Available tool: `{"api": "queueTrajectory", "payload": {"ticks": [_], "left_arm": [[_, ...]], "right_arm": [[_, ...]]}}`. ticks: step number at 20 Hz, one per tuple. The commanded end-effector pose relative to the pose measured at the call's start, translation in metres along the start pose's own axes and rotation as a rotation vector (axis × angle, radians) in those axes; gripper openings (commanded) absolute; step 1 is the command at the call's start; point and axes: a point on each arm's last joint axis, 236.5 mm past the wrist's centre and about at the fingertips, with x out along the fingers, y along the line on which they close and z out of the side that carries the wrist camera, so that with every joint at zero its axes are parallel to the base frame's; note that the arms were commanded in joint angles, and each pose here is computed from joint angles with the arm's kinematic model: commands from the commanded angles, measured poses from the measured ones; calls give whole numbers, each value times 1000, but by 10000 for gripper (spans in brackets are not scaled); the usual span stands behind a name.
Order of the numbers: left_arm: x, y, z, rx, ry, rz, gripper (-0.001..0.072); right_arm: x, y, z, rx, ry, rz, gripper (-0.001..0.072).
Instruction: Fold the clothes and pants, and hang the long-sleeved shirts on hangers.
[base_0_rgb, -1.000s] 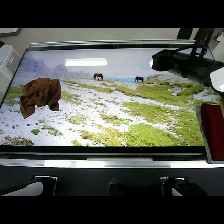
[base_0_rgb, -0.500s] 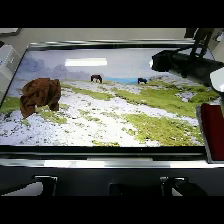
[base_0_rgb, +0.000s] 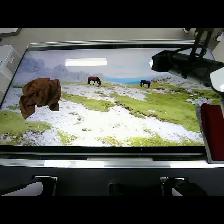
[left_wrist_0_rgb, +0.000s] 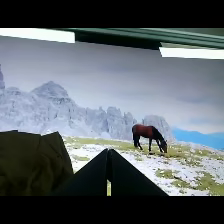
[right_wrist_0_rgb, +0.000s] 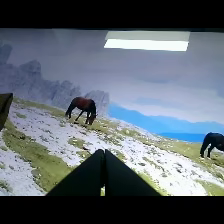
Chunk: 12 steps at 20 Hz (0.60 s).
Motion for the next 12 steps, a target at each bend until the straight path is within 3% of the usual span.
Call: {"api": "queueTrajectory", "payload": {"ticks": [1,4,5,7,9,12], "left_arm": [[0,-2,9,-1,-37,-3,19],[0,-2,7,1,-31,-3,20],[2,2,2,8,-7,12,100],[16,33,-38,22,155,111,614],[38,66,-93,4,374,197,626],[96,81,-132,-33,471,199,627]], "right_arm": [[0,1,1,0,-2,1,38],[0,1,0,0,-1,1,38],[0,1,0,0,-1,1,38],[0,1,0,0,-1,1,38],[0,1,-1,0,3,2,38],[0,1,-4,0,17,4,38]]}}
